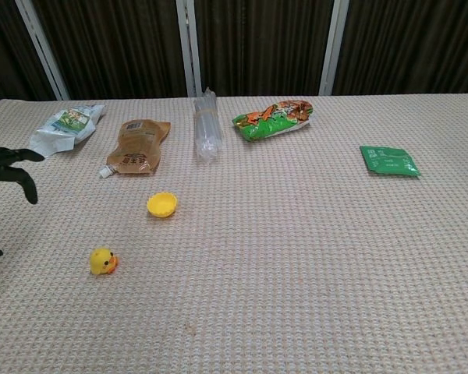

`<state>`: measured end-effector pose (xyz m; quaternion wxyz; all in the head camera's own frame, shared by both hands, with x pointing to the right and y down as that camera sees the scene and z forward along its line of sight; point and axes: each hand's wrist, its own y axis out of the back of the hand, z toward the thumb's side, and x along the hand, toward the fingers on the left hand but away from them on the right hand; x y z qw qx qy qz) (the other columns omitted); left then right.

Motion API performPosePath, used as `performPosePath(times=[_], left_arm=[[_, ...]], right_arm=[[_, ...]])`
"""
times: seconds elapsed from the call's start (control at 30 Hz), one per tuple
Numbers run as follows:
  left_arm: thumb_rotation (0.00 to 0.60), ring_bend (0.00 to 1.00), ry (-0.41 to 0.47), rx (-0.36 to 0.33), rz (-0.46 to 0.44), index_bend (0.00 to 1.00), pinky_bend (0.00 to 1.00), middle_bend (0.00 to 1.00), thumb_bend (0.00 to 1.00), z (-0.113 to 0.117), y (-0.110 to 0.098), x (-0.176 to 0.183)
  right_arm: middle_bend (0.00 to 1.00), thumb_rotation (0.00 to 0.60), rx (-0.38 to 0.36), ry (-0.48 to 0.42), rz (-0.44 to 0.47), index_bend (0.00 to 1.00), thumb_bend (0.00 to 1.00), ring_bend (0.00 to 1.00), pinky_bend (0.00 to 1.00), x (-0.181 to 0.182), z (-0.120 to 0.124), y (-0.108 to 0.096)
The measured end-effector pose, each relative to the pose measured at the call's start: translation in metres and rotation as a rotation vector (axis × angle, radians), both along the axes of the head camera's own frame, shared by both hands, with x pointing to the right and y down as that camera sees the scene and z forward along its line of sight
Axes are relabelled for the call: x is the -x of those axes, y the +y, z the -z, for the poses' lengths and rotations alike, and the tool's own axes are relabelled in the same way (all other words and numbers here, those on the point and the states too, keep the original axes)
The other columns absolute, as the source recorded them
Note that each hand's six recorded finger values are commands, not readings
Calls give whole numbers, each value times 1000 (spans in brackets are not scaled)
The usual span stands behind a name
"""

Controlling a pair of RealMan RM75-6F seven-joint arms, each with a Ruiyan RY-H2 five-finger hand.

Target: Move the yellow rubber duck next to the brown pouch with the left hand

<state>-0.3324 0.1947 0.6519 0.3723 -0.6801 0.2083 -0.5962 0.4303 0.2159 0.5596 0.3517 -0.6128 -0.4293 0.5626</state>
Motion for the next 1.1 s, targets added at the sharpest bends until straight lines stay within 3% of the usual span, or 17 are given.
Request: performPosePath(times=[0.4,0.57,1.1], left_arm=[[600,0,9,71,-50,340,0,0,170,-35,4,-64],[600,0,8,84,-44,353,0,0,167,-41,7,-74],[600,0,8,104,-46,488,0,0,317,-52,13,-90]], right_arm=[[0,600,0,-23,-9,13,3,0,0,0,0,-2],[0,600,-4,-30,-11,13,2,0,0,1,1,-3],[0,600,-13,-44,-13,13,3,0,0,1,2,-4]])
